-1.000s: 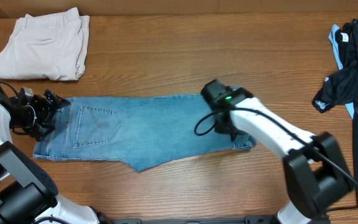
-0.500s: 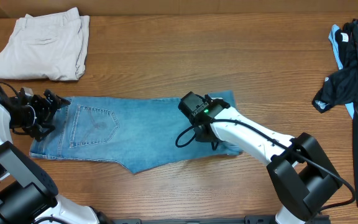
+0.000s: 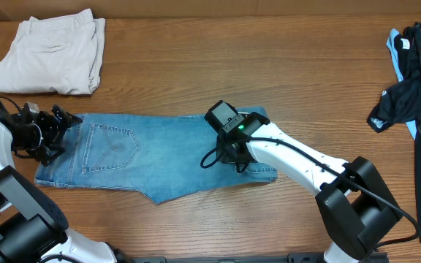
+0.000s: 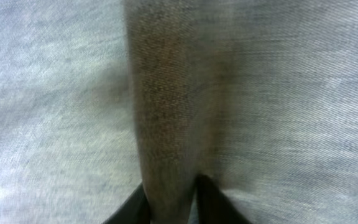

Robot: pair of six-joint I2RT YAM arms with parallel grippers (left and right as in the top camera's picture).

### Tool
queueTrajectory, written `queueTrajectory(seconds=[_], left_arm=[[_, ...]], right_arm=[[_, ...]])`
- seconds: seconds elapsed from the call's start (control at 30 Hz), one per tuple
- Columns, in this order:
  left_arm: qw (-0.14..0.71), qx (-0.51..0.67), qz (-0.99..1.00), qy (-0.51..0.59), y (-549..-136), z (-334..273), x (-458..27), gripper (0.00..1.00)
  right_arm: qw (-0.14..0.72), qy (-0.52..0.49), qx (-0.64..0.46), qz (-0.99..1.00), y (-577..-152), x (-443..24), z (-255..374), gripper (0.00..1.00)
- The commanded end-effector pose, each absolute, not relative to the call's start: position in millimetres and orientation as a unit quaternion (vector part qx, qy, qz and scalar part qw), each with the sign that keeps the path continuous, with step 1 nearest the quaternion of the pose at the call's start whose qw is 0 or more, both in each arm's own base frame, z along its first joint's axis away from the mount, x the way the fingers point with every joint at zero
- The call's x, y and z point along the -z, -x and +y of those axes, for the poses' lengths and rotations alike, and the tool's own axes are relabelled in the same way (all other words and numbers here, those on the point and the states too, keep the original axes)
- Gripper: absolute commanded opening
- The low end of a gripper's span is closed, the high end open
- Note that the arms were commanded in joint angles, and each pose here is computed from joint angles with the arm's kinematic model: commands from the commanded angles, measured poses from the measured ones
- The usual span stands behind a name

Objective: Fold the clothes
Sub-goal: 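Carry the held leg end leftward over the jeans with the right gripper, then release the leg end and lift the right gripper up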

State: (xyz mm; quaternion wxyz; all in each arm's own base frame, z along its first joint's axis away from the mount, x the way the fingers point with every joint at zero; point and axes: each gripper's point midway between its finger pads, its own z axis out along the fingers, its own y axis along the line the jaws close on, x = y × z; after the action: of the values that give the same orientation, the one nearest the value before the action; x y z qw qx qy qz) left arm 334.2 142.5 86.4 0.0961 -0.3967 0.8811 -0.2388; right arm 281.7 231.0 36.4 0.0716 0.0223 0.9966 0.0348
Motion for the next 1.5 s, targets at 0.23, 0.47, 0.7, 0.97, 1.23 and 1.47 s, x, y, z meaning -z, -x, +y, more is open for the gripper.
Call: queueTrajectory(seconds=[0.23,0.47,0.7,0.97,1.23,1.47], left_arm=[[0.099,0.241,0.879,0.399,-333.8,142.2,-88.9,1.00],[0.099,0.238,0.880,0.400,-333.4,143.1,-88.4,1.00],[0.099,0.239,0.879,0.400,-333.3,142.9,-88.4,1.00],[0.099,0.239,0.879,0.400,-333.3,142.8,-88.5,1.00],[0.095,0.240,0.879,0.401,-331.9,141.7,-88.3,1.00],[0.093,0.240,0.879,0.401,-331.3,141.2,-88.3,1.00]], right_arm=[[0.032,-0.008,-0.133,0.991,-273.6,-58.7,269.9,0.27],[0.088,0.046,-0.203,0.974,-298.8,-131.8,287.9,0.63],[0.086,0.006,-0.126,0.988,-315.0,-133.8,229.2,0.57],[-0.015,0.033,-0.113,0.993,-276.1,-90.5,209.3,0.04],[-0.080,0.044,-0.255,0.963,-238.7,-49.5,245.9,0.04],[-0.128,0.034,-0.274,0.953,-204.0,-21.0,238.9,0.05]])
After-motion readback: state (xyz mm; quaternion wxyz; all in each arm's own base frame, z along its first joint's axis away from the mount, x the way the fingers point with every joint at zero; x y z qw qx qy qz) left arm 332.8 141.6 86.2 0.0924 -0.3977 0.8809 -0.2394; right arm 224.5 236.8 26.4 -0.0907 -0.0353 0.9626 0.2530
